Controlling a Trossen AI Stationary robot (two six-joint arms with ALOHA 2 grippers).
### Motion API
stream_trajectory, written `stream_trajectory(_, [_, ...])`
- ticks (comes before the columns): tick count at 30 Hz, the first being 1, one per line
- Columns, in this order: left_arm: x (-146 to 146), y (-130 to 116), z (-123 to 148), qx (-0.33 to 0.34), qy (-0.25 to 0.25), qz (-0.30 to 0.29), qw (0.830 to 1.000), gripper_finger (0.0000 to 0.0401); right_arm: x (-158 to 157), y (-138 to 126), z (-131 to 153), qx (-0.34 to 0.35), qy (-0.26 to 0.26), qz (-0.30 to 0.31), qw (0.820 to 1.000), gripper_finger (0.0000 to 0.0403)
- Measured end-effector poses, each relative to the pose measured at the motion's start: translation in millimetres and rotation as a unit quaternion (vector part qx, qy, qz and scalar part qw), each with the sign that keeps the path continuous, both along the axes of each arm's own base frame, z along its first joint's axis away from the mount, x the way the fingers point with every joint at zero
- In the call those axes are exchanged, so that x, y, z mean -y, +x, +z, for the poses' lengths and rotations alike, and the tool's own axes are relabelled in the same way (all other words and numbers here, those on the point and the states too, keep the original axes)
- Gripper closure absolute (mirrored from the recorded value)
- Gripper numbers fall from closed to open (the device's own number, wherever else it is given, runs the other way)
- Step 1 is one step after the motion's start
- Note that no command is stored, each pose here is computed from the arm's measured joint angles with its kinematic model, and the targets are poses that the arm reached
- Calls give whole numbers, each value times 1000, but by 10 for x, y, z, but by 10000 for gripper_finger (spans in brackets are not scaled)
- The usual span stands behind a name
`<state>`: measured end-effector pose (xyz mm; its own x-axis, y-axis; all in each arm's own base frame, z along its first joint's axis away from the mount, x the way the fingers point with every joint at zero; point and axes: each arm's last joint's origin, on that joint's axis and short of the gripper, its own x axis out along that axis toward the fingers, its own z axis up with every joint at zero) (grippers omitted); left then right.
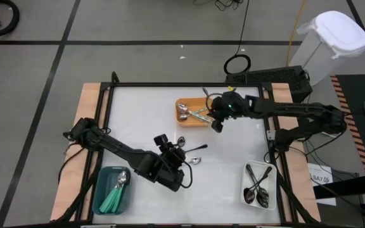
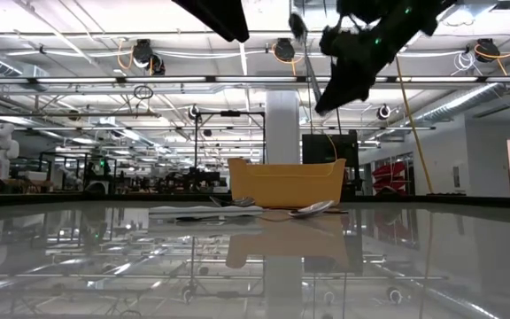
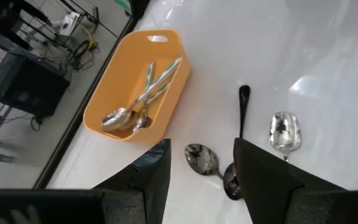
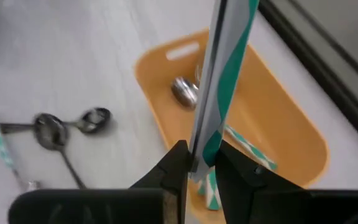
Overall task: Sort silverware by color (type)
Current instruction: Put the white patterned spoon into the yellow bin
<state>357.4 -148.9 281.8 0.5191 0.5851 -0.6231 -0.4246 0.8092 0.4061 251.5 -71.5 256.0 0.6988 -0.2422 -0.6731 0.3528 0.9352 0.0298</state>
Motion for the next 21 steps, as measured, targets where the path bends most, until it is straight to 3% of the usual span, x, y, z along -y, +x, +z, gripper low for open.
stream_trajectory(8, [-15, 37, -60, -10, -3, 2, 1000, 226, 263, 223, -281, -91, 30, 19, 995, 350])
stream_trajectory(21, [17, 31, -77, -16, 0, -6, 1000, 226, 433, 628, -348, -213, 31, 74, 974, 338])
